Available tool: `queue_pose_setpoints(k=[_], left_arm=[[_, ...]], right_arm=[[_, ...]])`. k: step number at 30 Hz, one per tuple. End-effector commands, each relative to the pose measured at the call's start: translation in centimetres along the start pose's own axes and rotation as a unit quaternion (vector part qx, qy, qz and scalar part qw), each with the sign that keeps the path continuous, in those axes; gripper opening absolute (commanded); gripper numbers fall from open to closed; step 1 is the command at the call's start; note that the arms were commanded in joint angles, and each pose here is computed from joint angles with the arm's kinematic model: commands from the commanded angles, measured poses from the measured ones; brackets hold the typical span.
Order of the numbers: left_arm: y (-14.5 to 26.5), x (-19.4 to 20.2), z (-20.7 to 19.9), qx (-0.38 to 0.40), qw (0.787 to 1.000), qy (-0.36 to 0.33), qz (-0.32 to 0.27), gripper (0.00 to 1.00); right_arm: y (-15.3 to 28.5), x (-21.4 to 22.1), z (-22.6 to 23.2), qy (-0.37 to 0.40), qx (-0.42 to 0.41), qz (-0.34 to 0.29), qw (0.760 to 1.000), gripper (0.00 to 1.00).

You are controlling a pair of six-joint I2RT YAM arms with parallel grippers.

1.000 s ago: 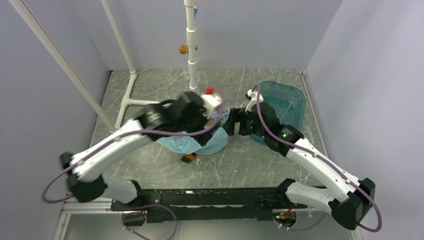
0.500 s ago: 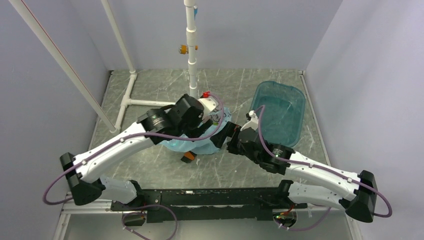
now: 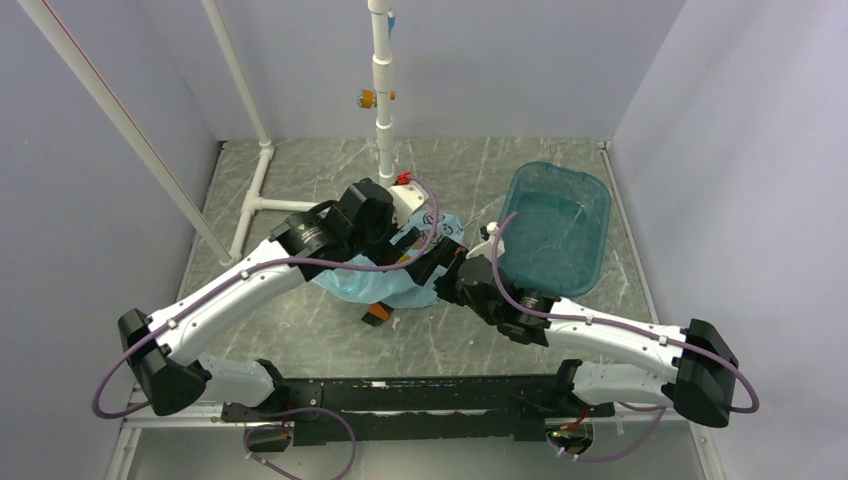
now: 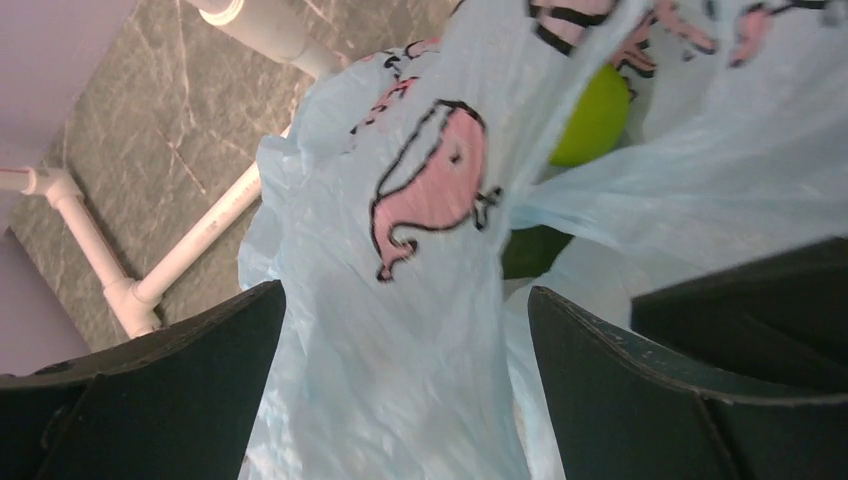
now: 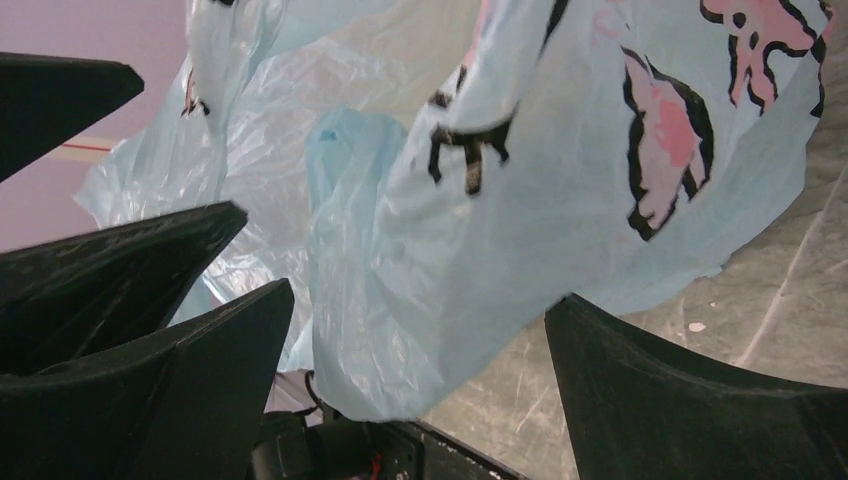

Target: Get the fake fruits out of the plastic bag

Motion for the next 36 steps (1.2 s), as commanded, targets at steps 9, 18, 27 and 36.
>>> queue_pose_setpoints(k=[9, 18, 27, 36], left_arm=[[-2.9, 3.4, 1.7, -0.019, 0.997, 0.08, 0.002, 0.22], [-1.0, 2.4, 1.0, 0.024, 0.992, 0.104, -0.073, 0.0], [0.8, 1.5, 0.1, 0.057, 0.98, 0.103, -0.163, 0.0], [0.6, 0.6, -2.5, 0.105, 0.978, 0.068, -0.169, 0.0]], right_arm=[[0.9, -0.7, -7.6, 0.028, 0.075, -0.061, 0.995, 0.22], [5.5, 1.1, -15.9, 0.011, 0.197, 0.031, 0.98, 0.0], [3.7, 5.2, -18.5, 0.066, 0.263, 0.127, 0.954, 0.25], [5.1, 3.5, -10.5, 0.218, 0.189, 0.092, 0.953, 0.8]])
Point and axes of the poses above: each gripper's point midway between its finger pads, its own y axis back along the fingers, its own z axis along the line the jaws close on, x = y × z, the point moved 7 cm from there along y, back along the fingers, and after that the axes turned 12 degrees about -y, right-handed, at the moved point
